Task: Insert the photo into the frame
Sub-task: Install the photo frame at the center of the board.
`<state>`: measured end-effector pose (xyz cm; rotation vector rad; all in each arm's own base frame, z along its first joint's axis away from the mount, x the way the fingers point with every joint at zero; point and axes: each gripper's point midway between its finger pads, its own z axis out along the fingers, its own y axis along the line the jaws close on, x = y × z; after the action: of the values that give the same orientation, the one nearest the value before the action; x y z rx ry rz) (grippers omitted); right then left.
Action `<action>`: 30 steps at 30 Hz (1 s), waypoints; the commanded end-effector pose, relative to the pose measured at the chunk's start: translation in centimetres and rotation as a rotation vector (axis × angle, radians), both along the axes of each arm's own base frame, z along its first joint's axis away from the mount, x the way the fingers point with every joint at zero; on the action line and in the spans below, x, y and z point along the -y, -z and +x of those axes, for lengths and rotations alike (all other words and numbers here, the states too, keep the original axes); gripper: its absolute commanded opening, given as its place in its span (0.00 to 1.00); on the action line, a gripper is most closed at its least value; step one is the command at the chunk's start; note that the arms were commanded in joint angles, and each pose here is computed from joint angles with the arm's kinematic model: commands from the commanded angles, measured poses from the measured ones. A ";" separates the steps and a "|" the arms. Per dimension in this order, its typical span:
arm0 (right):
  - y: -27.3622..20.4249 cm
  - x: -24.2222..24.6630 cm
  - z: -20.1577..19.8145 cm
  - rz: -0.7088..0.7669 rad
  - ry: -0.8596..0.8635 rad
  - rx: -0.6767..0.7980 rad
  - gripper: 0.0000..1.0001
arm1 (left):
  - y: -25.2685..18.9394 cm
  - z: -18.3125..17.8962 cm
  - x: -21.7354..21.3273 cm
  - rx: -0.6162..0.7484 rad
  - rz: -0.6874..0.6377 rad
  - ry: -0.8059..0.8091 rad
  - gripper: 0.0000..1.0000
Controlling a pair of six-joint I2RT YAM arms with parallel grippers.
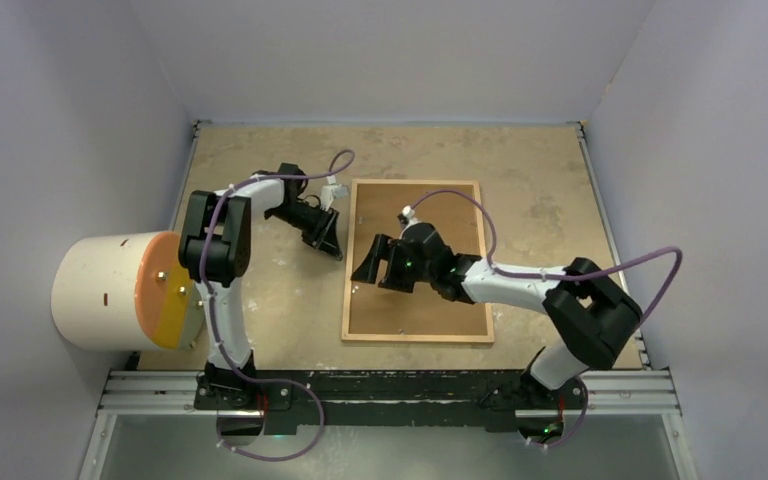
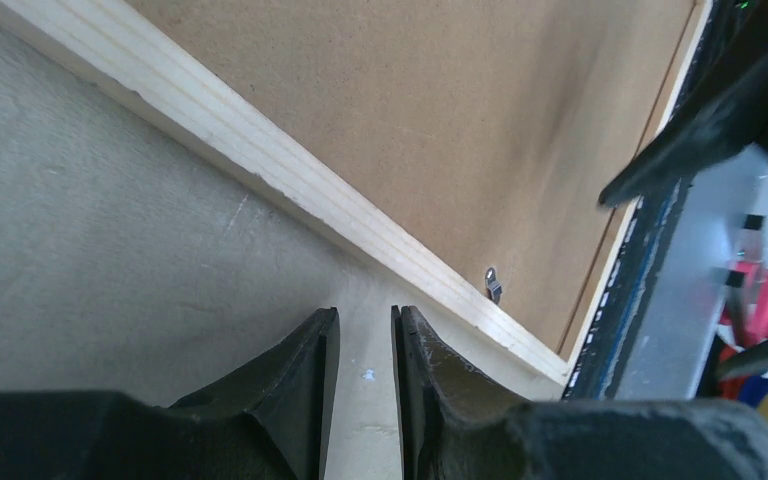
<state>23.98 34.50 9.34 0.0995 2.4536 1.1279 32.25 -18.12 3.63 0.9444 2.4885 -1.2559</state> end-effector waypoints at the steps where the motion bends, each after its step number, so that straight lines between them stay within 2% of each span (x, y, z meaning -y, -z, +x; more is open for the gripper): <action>1: -0.4 -2.8 -0.9 0.079 0.025 -0.013 0.84 | -1.2 0.3 1.4 -0.035 -0.096 -0.016 0.29; 9: 2.4 -5.5 -3.4 0.074 -0.044 -0.095 0.80 | -0.1 -0.6 1.5 -0.073 -0.110 -0.005 0.28; 30: 4.4 -5.7 0.1 0.003 0.072 -0.020 0.74 | 1.9 -1.9 0.7 -0.070 -0.056 0.017 0.27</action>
<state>22.44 40.39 5.30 0.1765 2.4810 1.1943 30.50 -18.96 2.45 0.8674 2.5092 -1.4100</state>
